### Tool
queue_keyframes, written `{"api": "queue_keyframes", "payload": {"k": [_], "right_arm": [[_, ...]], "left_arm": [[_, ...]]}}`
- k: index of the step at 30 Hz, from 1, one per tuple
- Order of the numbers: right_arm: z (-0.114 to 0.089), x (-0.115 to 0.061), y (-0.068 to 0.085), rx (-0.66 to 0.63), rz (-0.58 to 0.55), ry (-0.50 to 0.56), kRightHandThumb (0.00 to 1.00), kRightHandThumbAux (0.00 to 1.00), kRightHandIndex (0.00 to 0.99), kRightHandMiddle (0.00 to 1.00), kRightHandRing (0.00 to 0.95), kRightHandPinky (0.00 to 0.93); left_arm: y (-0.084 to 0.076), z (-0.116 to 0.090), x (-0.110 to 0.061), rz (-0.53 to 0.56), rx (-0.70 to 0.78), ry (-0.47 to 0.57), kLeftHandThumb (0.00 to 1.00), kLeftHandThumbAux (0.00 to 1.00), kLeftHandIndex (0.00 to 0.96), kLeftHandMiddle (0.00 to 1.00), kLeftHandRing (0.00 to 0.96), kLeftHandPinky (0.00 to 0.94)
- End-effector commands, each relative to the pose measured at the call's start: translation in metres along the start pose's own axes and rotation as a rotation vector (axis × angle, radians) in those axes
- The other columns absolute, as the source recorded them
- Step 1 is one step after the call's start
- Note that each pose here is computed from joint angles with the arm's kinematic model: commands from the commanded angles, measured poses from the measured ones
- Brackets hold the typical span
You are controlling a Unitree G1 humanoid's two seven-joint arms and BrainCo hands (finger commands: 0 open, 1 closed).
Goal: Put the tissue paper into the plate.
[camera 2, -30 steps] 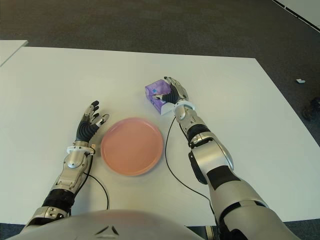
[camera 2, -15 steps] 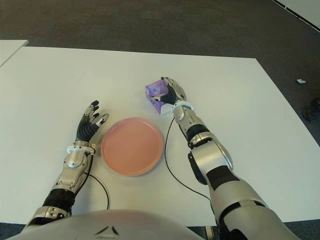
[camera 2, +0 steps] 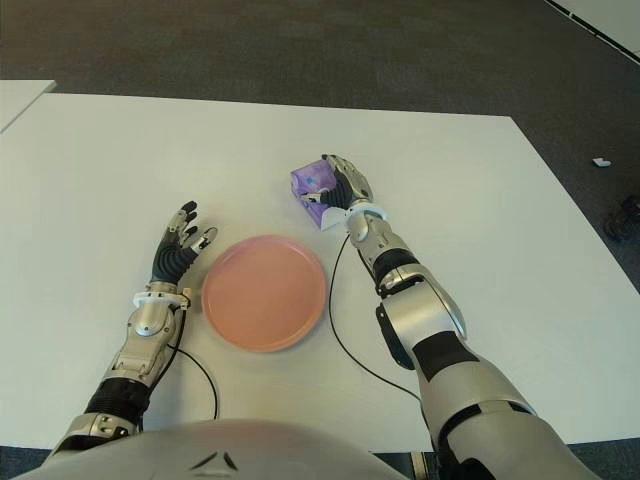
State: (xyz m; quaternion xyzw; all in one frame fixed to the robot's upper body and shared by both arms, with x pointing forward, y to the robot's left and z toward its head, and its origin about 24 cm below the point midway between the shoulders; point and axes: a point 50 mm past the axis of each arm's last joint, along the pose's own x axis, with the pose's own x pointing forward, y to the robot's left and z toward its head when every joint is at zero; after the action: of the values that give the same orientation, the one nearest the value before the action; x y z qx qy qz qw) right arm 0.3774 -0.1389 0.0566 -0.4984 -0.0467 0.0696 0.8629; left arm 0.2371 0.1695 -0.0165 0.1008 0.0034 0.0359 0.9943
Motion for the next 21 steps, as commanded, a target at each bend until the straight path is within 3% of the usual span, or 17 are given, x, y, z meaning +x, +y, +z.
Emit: {"api": "queue_keyframes", "payload": {"k": [1, 21], "right_arm": [[-0.0031, -0.0046, 0.0085, -0.022, 0.033, 0.001, 0.201, 0.551, 0.0, 0.013, 0.0, 0.0], [-0.0061, -0.01, 0.0167, -0.064, 0.063, -0.014, 0.209, 0.561, 0.0, 0.022, 0.0, 0.0]], "left_arm": [[-0.0033, -0.0231, -0.0166, -0.012, 0.006, 0.134, 0.006, 0.574, 0.0, 0.0, 0.0, 0.0], [-0.0019, -0.025, -0.0176, -0.009, 0.017, 0.149, 0.016, 0.573, 0.0, 0.0, 0.0, 0.0]]}}
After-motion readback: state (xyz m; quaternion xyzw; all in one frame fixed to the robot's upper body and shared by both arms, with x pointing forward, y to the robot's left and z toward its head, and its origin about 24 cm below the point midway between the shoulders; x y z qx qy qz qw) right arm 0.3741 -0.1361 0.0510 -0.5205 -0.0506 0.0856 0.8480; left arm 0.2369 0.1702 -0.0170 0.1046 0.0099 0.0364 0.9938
